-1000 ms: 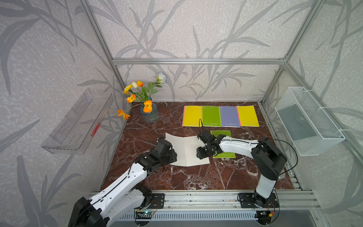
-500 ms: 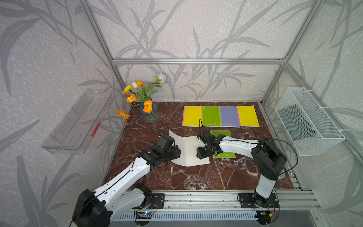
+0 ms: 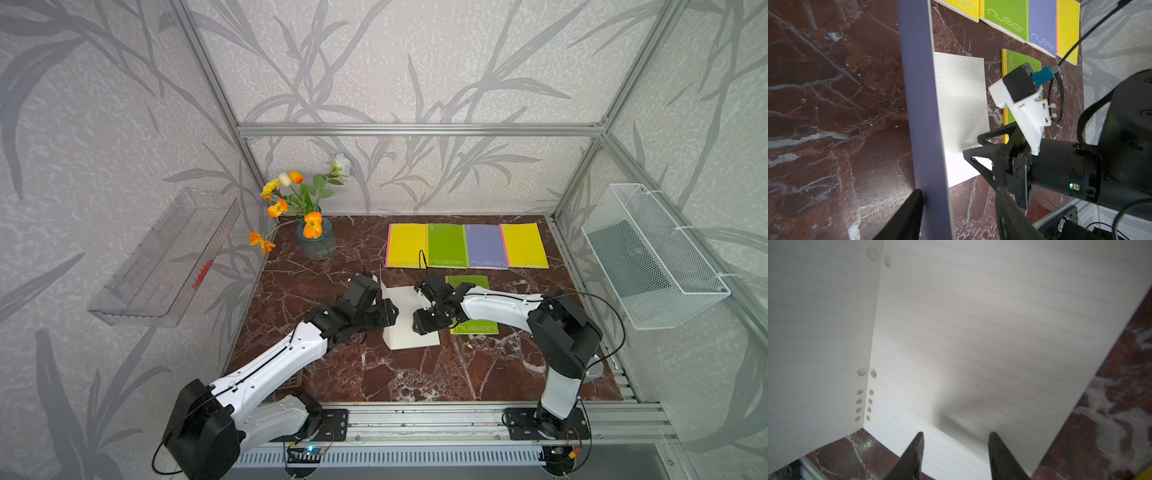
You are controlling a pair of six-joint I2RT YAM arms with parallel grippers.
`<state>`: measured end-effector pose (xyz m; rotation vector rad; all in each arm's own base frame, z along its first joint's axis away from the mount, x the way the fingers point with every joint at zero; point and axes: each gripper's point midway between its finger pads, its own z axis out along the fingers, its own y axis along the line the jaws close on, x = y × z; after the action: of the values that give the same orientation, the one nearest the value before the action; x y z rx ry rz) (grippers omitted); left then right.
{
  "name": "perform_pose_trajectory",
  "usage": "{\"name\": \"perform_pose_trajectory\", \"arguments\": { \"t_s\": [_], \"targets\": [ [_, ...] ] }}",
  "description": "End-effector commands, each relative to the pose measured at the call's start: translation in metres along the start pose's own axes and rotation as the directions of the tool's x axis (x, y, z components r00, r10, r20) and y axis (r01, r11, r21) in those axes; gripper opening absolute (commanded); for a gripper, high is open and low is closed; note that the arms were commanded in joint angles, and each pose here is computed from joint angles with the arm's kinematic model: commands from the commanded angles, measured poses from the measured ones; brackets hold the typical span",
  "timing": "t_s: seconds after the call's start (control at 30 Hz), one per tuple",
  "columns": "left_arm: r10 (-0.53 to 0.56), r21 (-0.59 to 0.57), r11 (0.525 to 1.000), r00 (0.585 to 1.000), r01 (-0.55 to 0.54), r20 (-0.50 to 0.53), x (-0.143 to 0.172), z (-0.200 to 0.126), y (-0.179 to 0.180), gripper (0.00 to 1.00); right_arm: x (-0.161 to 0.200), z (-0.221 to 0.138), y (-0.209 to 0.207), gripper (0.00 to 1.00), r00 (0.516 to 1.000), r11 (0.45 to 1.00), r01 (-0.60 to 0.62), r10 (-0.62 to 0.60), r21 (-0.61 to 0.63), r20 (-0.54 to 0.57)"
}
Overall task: Close the notebook
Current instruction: Close the notebook at the center of the board.
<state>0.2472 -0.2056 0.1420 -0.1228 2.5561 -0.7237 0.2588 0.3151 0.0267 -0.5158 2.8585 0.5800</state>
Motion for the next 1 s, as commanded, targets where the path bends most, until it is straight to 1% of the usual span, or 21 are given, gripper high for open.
{"name": "perform_pose_trajectory", "arguments": {
  "t_s": [0.0,0.23,0.37,0.43,0.6,0.87,0.97],
  "targets": [
    [0.042,0.06,0.997,0.999,-0.043,0.024,-0.011,-0.002,-0.021,0.57,0.004,0.003,-0.01,0.5,0.999,1.0,-0.02,0.02,0.009,-0.028],
    [0.062,0.118,0.991,0.998,-0.064,0.025,-0.012,0.004,-0.035,0.57,-0.011,-0.031,-0.025,0.51,0.998,0.999,-0.048,0.048,-0.003,0.046],
    [0.071,0.163,0.984,0.997,-0.073,0.016,-0.012,0.008,-0.045,0.57,-0.009,-0.042,-0.035,0.51,0.997,0.998,-0.055,0.054,0.023,0.059],
    [0.078,0.185,0.979,0.997,-0.079,0.014,-0.013,0.009,-0.051,0.57,-0.011,-0.052,-0.037,0.51,0.995,0.998,-0.06,0.058,0.02,0.085],
    [0.09,0.248,0.965,0.996,-0.088,0.001,-0.011,0.013,-0.063,0.58,-0.006,-0.06,-0.052,0.52,0.991,0.996,-0.088,0.084,0.031,0.101],
    [0.086,0.269,0.96,0.996,-0.079,-0.013,-0.012,0.027,-0.069,0.58,0.004,-0.071,-0.065,0.53,0.988,0.993,-0.103,0.095,0.062,0.12],
    [0.09,0.247,0.965,0.996,-0.083,-0.016,-0.012,0.03,-0.066,0.57,0.008,-0.076,-0.069,0.54,0.986,0.991,-0.11,0.099,0.078,0.132]
  ]
}}
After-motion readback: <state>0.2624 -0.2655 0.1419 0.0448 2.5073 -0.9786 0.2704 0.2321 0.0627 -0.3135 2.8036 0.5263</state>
